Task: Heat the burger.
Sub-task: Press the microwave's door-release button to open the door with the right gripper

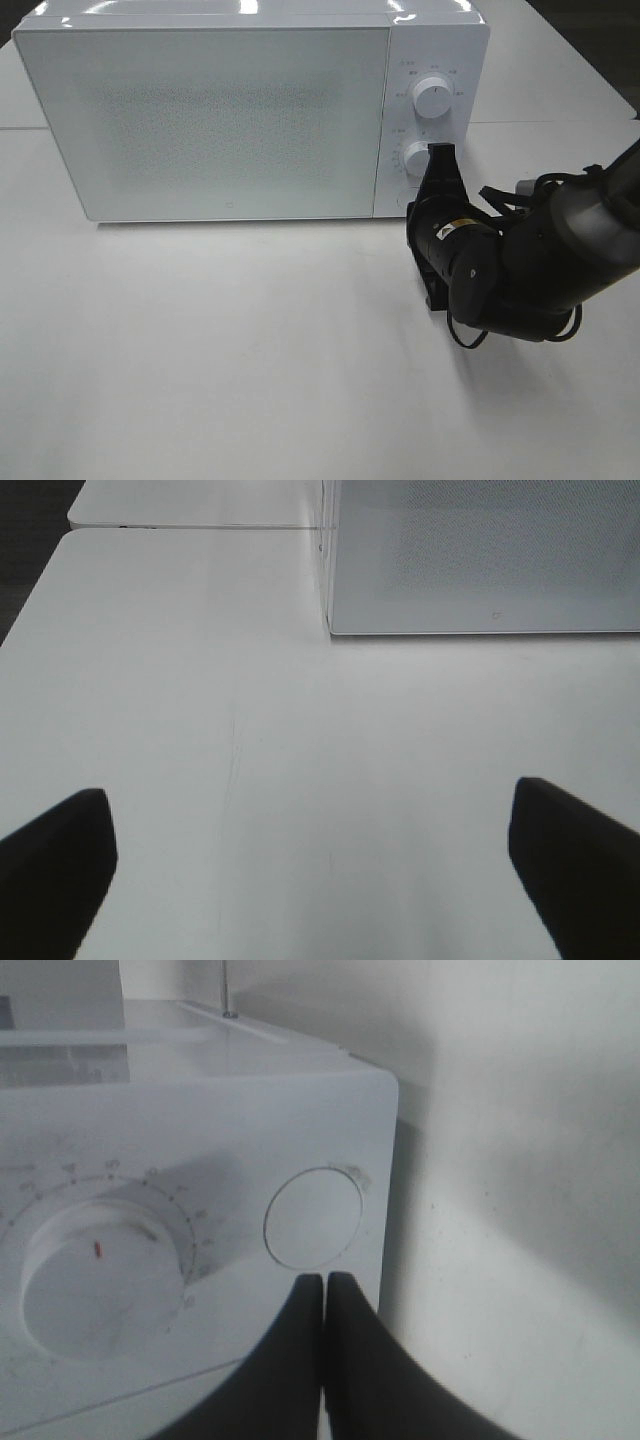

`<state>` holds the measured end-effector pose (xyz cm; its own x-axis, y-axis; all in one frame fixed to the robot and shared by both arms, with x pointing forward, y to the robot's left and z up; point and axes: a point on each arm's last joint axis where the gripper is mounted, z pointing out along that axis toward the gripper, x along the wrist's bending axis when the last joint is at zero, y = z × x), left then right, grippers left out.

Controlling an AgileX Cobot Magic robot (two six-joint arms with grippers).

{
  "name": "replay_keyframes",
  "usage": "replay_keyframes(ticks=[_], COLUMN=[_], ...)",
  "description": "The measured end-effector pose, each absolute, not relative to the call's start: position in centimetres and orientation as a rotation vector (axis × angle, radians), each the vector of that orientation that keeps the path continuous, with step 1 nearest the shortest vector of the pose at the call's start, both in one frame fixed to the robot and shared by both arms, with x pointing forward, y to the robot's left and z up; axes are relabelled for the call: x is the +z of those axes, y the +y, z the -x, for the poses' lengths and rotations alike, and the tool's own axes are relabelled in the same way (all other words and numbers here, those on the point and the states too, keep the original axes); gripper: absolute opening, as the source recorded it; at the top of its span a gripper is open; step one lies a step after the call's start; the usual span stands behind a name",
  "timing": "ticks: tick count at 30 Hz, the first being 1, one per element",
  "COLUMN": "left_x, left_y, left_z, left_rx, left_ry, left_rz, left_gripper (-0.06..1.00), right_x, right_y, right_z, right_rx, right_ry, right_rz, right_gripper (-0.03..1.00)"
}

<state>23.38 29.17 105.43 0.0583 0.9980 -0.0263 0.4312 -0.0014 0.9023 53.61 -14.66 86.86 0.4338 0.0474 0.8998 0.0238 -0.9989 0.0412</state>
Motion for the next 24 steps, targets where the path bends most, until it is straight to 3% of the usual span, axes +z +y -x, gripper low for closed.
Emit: replay_keyframes(ticks=[24], left_x=[105.4], left_y=[29.2], left_z=[-23.4], left_rx=[0.908], left_ry=[1.484], left_rz=[-1.547], left_gripper=[0.99], right_x=[85.6], right_y=[-14.6], right_z=[-55.8], right_rx=[1.666], right_ry=[0.081], right_rz=[-2.646], right_gripper=[0.01])
